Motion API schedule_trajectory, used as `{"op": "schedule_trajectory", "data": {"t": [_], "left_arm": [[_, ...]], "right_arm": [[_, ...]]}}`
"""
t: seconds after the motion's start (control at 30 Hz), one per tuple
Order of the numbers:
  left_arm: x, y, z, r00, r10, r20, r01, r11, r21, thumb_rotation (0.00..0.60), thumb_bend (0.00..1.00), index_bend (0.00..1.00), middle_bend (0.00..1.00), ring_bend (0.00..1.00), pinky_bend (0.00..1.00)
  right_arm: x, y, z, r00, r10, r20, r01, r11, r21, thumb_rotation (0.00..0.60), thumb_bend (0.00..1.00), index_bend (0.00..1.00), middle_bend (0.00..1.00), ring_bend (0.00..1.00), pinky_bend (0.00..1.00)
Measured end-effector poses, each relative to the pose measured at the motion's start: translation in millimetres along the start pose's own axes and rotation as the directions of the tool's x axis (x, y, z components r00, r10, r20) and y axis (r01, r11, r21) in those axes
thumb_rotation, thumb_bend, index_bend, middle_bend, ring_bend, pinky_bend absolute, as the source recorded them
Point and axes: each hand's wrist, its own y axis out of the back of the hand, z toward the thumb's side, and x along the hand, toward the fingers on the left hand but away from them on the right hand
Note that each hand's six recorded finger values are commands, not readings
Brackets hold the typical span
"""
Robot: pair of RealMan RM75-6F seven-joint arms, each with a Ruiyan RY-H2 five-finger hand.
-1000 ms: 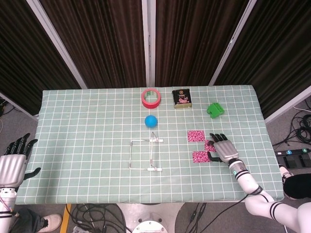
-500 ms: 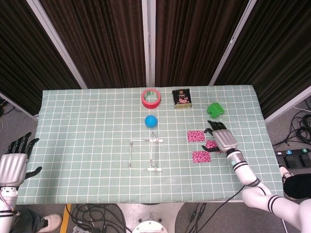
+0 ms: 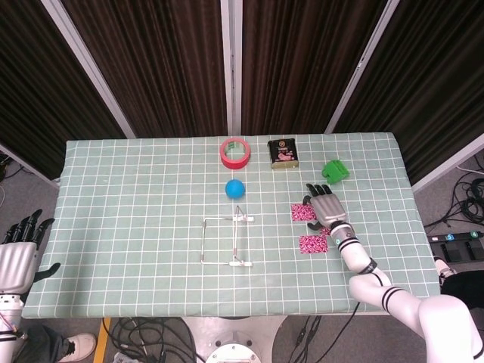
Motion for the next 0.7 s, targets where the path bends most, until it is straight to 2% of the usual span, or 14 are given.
{"op": "schedule_trajectory", "data": {"t": [0.53, 0.7], "left_arm": [[0, -2, -2, 1.000, -0.003, -0.004, 0.003, 1.000, -0.007, 0.600, 0.08, 0.22, 0.16, 0.13, 0.19], [-1, -2, -4, 1.000, -0.003, -0.006, 0.003, 1.000, -0.008, 0.600, 0.08, 0.22, 0.16, 0.13, 0.19]], "right_arm": [[-12, -4, 3, 1.000, 0.013, 0.010, -0.013, 1.000, 0.022, 0.541, 0.13, 0.34, 0.02, 0.00, 0.00], [-12, -5, 3, 1.000, 0.009, 0.012, -0.009, 1.000, 0.022, 0.552, 0.13, 0.43, 0.04, 0.00, 0.00]]}}
